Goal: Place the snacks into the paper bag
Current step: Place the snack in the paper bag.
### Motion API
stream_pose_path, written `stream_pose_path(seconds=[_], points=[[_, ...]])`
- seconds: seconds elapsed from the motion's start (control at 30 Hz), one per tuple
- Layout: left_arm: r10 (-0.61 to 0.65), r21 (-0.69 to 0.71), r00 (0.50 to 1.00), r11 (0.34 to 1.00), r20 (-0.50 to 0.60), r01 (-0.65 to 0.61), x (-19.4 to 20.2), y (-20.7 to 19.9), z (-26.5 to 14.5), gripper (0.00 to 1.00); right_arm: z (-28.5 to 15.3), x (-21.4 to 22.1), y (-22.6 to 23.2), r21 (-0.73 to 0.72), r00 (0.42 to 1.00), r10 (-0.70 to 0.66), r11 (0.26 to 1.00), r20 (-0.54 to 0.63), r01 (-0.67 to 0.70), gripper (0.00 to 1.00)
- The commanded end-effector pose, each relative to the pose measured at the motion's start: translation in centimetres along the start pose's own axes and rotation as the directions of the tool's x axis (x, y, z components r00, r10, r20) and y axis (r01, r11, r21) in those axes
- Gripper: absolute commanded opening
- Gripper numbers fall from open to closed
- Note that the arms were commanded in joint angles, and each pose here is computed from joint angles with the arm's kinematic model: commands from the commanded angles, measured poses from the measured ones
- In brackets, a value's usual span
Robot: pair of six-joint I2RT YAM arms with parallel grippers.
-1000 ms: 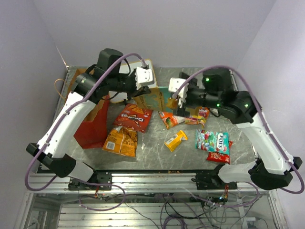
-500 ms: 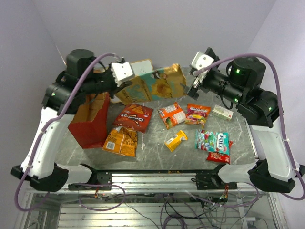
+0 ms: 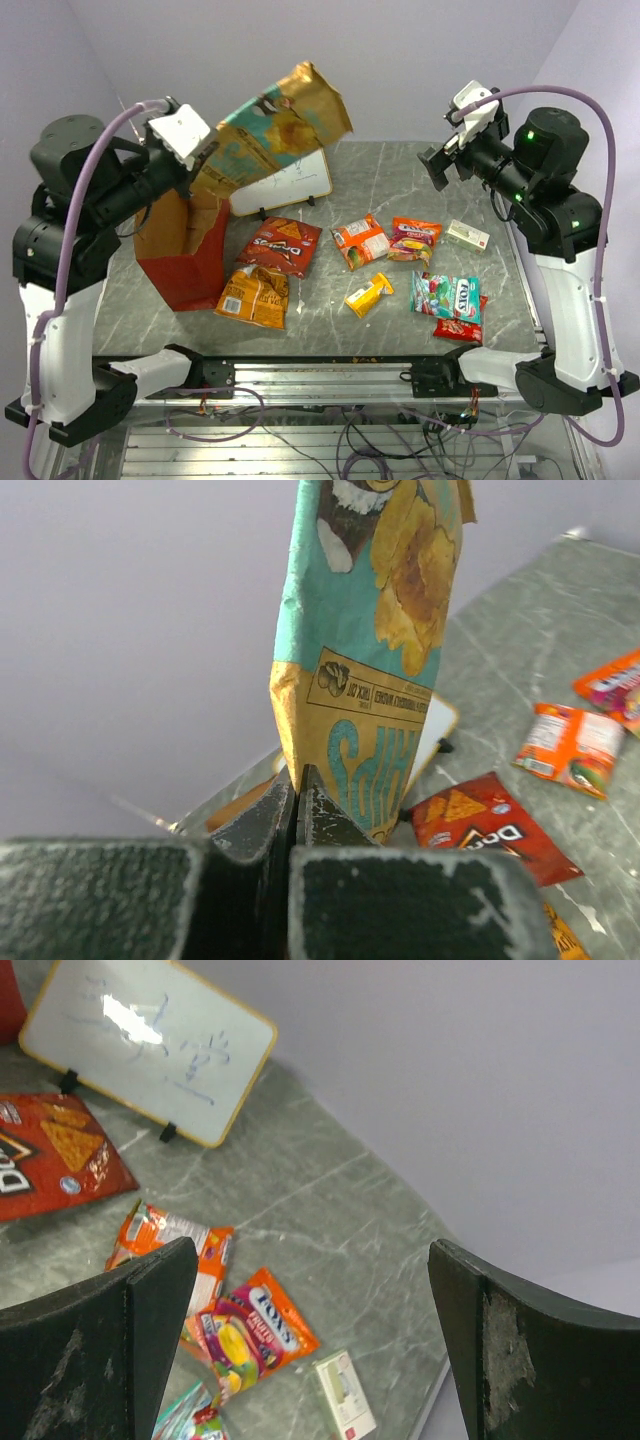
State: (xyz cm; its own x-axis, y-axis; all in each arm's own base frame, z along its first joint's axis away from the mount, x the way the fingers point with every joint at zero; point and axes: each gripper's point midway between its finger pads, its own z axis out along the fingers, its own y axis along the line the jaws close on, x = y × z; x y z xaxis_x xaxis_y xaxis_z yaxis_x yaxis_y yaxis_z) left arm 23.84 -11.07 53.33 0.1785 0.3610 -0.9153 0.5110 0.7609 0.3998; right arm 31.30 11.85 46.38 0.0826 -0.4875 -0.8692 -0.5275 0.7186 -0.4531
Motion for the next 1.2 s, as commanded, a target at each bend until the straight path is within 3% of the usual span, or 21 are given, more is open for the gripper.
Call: stream_pose_path(seconds=[0.0,0.17,0.4,0.7,1.17], points=[[-0.063,-0.304,0.998,0.951,0.001,0.061,-0.7,5.1,-3.7,0.07,1.4,3.1,0.4,-0.03,0.997,0.062,0.998,-0.053,-0.064,0.99],[-0.097,-0.459,0.988,0.888,-0.12,0.032,2.5,7.2,-5.6,0.07,1.5,5.4,0.3,-0.018,0.991,0.084,0.996,-0.1,-0.086,1.0],[-0.146,-0.495,0.953,0.869,-0.264,-0.004,7.1,7.5,-5.9,0.07,1.4,7.0,0.2,-0.022,0.986,0.109,0.993,-0.124,-0.113,1.0],[-0.247,-0.522,0.914,0.851,-0.322,0.046,10.7,8.1,-5.0,0.07,1.1,8.0,1.2,-0.052,0.984,0.111,0.992,-0.14,-0.119,1.0],[-0.278,-0.521,0.872,0.853,-0.402,0.032,13.7,7.4,-5.8,0.07,0.9,8.8,2.2,-0.082,0.982,0.117,0.988,-0.152,-0.13,1.0]])
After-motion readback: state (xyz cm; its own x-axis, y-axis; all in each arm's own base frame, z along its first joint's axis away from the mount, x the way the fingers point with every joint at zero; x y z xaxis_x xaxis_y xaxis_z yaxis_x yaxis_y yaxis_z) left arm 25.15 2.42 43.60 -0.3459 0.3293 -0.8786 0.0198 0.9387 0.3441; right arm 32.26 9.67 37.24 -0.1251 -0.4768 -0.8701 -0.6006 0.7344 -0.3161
